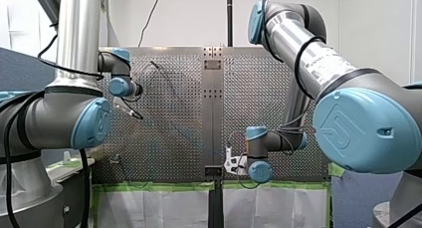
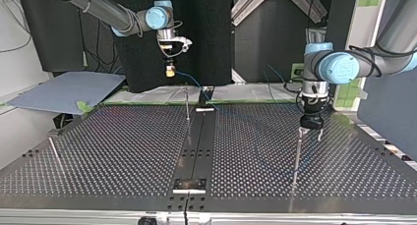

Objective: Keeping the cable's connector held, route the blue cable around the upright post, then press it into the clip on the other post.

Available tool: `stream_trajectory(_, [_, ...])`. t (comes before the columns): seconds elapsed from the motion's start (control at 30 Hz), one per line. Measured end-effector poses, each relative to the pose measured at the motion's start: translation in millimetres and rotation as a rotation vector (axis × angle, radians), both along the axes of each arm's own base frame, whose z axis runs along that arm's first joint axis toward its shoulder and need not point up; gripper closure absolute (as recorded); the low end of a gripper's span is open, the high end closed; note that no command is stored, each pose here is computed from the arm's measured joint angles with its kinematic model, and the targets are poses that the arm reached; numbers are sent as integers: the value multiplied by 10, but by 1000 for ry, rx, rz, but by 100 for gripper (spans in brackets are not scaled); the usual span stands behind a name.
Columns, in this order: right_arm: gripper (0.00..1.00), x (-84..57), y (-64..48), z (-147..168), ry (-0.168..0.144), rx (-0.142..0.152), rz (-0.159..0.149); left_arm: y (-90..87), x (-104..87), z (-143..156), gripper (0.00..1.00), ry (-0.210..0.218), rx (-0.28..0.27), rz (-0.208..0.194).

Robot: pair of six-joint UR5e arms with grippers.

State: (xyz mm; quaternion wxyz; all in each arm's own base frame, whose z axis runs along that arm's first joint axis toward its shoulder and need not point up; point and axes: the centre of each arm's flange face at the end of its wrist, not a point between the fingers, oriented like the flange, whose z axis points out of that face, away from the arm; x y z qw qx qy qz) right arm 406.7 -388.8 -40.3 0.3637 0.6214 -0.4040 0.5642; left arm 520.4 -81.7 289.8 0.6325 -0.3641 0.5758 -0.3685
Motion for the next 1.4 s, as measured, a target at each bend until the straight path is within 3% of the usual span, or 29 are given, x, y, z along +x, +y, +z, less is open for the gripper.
stream_trajectory(0.3, [100,0,-1,1,-2,1,0,4,-118,48,1,3,-82,-5])
stream_trajectory(0.63, [100,1,-2,1,-5,0,0,9,-220,154,1,0,-62,-4])
stream_trajectory(0.83, [100,2,-2,2,-6,0,0,64,-201,199,1,-26,-65,1])
stream_trajectory(1.07, [100,3,-4,3,-6,-1,0,69,-261,244,1,-2,-20,4])
stream_trajectory(1.4, [100,4,-7,6,-8,-3,-1,72,-339,178,1,76,64,19])
